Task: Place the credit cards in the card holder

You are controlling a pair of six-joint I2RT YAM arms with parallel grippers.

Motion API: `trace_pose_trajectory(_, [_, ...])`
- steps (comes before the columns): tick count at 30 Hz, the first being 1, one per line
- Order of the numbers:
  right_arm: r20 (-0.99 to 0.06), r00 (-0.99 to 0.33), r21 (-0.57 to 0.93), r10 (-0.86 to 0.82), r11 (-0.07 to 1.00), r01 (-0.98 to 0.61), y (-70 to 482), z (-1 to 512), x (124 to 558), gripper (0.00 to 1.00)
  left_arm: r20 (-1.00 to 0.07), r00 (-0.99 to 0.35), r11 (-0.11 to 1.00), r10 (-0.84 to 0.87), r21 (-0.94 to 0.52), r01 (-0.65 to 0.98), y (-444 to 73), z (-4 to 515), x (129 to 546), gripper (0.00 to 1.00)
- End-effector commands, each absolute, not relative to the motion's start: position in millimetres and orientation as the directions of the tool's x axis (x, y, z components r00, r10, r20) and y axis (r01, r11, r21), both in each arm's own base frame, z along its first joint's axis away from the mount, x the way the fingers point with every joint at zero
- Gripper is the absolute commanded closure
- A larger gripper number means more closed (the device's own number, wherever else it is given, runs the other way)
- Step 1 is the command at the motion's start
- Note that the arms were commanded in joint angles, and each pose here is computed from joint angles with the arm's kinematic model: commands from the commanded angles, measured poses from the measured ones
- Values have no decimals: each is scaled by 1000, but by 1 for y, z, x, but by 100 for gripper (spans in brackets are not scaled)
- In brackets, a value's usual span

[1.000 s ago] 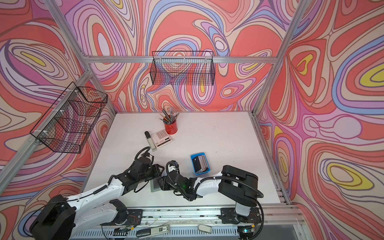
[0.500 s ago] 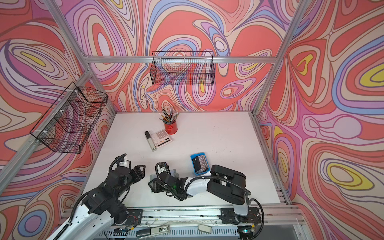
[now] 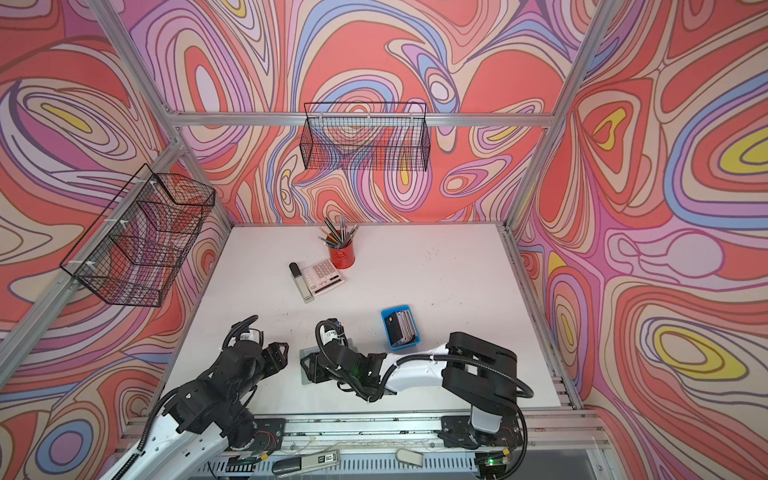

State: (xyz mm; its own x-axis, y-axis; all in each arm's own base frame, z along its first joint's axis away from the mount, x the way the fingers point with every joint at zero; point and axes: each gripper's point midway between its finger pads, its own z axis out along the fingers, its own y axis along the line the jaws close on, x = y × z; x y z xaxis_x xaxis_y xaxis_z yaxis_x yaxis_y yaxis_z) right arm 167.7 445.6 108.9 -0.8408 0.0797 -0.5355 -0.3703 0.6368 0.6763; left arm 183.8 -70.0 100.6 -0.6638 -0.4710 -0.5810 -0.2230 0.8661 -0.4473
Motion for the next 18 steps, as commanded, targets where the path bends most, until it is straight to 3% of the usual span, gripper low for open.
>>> trace_pose_trajectory(1, [-562, -825, 587, 62, 732, -345, 425, 85, 174, 48, -516, -717, 850, -469, -484, -207, -85, 83, 180, 31])
trace_pose_trajectory(11, [-494, -869, 539, -15, 779, -320, 433, 29, 167, 57, -392, -799, 808, -457, -558, -188, -117, 43, 177, 39])
trace_pose_trajectory(18, [-467, -884, 570, 6, 766, -296, 438, 23, 173, 59, -360, -822, 795, -441, -582, -172, -130, 33, 181, 40])
